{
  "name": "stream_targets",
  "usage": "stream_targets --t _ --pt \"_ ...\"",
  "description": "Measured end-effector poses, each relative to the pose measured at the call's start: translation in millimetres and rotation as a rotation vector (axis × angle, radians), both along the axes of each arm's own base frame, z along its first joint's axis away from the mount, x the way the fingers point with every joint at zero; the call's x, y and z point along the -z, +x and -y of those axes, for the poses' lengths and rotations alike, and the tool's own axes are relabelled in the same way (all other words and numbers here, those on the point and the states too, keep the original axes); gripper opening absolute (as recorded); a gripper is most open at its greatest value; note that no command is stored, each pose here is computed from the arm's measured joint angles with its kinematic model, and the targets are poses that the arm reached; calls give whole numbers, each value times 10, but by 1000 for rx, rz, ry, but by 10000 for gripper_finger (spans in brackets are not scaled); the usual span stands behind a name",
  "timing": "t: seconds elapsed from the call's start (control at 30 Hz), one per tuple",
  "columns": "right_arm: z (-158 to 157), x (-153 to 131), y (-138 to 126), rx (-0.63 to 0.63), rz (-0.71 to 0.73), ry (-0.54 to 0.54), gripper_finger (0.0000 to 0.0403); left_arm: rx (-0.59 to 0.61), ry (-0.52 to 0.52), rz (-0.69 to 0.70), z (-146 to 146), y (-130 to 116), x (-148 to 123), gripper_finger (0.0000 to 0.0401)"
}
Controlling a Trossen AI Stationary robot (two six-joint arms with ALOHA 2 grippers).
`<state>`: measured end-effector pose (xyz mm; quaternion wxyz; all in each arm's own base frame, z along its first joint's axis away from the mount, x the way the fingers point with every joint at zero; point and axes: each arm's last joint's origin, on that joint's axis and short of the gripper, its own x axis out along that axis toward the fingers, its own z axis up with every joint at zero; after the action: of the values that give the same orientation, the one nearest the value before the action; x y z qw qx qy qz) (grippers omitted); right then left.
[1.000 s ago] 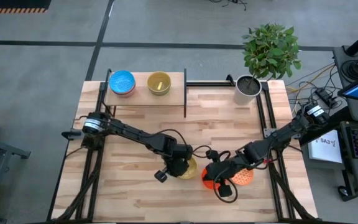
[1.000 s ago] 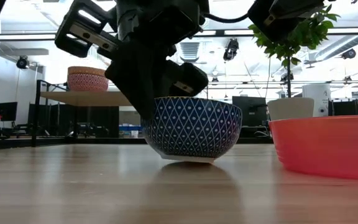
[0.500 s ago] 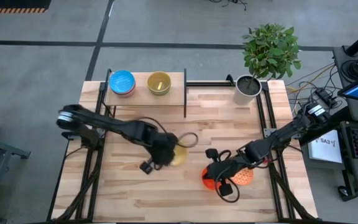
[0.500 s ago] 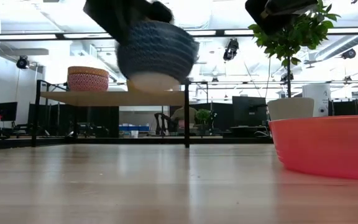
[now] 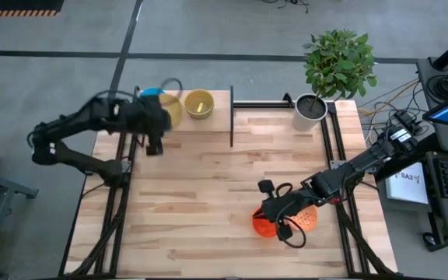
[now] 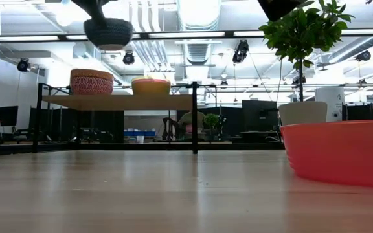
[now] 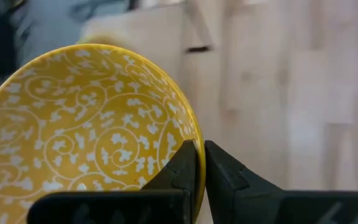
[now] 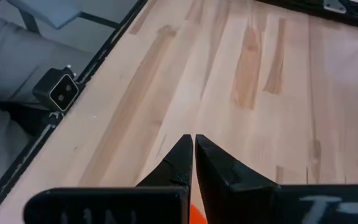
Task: Place and stack bowls onto a shelf
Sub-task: Stack the yellow bowl on top of the light blue bowl on the shelf
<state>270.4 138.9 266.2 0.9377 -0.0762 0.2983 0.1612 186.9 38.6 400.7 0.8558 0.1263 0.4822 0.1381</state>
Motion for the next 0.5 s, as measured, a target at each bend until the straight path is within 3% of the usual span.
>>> stream_targets --t 0.23,0.5 --pt "29 -6 11 6 3 -4 9 -260 21 -80 -553 -339 -1 0" --pt "29 -6 10 16 -2 10 9 -261 -95 -100 -828 -346 93 0"
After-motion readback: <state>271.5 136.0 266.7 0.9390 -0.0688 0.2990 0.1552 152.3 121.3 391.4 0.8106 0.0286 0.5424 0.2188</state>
